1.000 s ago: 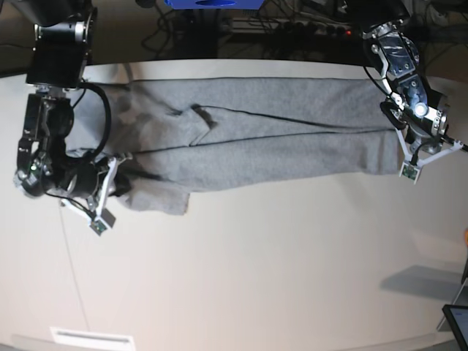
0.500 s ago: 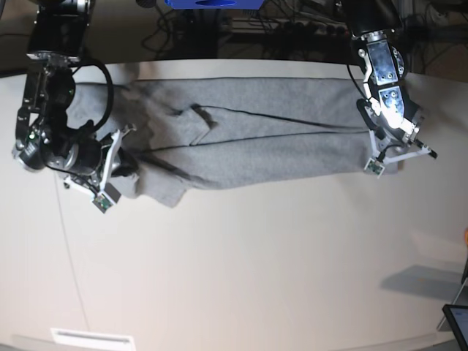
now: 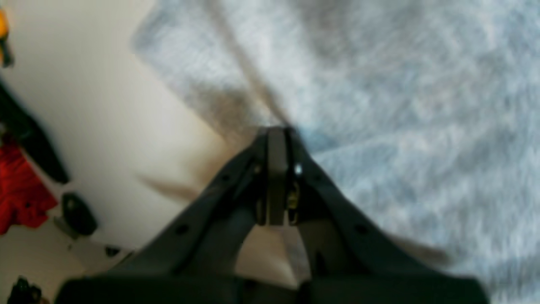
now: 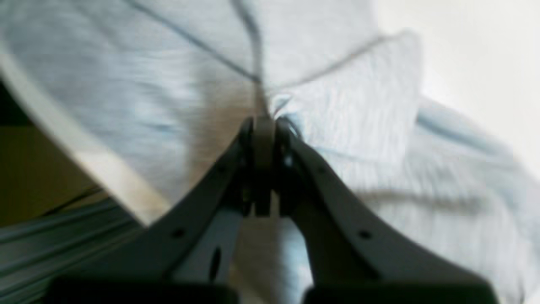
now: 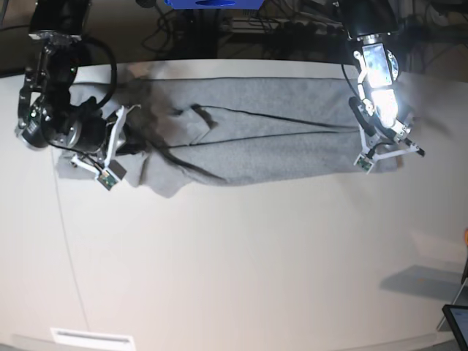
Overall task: Fold the T-shirt properly
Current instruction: 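Drag the pinched shirt end with the right gripper toward the shirt's middle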
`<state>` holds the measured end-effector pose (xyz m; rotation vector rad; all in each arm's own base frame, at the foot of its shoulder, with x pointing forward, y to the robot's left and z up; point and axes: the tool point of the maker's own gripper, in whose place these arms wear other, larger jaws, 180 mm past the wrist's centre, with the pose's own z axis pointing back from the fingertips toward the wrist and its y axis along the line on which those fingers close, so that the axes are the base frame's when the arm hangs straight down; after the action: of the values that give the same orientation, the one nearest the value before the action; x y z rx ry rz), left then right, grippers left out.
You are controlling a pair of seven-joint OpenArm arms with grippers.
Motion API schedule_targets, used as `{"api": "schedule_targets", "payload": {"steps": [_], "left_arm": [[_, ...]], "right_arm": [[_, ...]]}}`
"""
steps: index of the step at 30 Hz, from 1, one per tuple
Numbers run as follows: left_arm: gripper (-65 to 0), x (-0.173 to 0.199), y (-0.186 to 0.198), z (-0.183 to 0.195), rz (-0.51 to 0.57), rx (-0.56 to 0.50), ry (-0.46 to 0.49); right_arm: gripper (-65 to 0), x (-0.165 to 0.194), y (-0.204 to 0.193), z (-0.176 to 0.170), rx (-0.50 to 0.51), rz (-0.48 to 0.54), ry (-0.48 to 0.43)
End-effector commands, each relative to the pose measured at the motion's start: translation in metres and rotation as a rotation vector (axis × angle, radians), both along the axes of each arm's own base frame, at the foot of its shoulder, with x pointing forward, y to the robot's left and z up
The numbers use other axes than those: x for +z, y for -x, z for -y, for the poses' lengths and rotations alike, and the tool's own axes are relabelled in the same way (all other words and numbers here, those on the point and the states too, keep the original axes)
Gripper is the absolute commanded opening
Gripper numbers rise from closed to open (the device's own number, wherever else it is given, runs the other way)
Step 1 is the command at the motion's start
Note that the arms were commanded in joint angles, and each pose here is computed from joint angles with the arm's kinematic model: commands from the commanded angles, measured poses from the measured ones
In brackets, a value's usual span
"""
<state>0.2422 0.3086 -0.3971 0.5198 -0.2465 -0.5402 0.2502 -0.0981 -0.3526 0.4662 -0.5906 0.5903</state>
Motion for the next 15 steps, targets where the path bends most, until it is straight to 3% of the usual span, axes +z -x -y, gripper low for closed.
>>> {"api": "schedule_targets", "payload": {"steps": [1, 6, 15], "left_arm": [[-65.0, 0.004, -0.005, -0.005, 0.021, 0.005, -0.006], [-65.0, -0.012, 0.001, -0.004, -0.011, 0.006, 0.022], [-65.0, -0.012, -0.001, -0.003, -0.005, 0.003, 0.025]], "right_arm": [[-65.0, 0.011, -0.004, 0.000, 0.009, 0.040, -0.018], [-65.0, 0.010, 0.010, -0.010, 0.016, 0.006, -0.095], [-65.0, 0.021, 0.022, -0.021, -0.077, -0.106, -0.288]]}}
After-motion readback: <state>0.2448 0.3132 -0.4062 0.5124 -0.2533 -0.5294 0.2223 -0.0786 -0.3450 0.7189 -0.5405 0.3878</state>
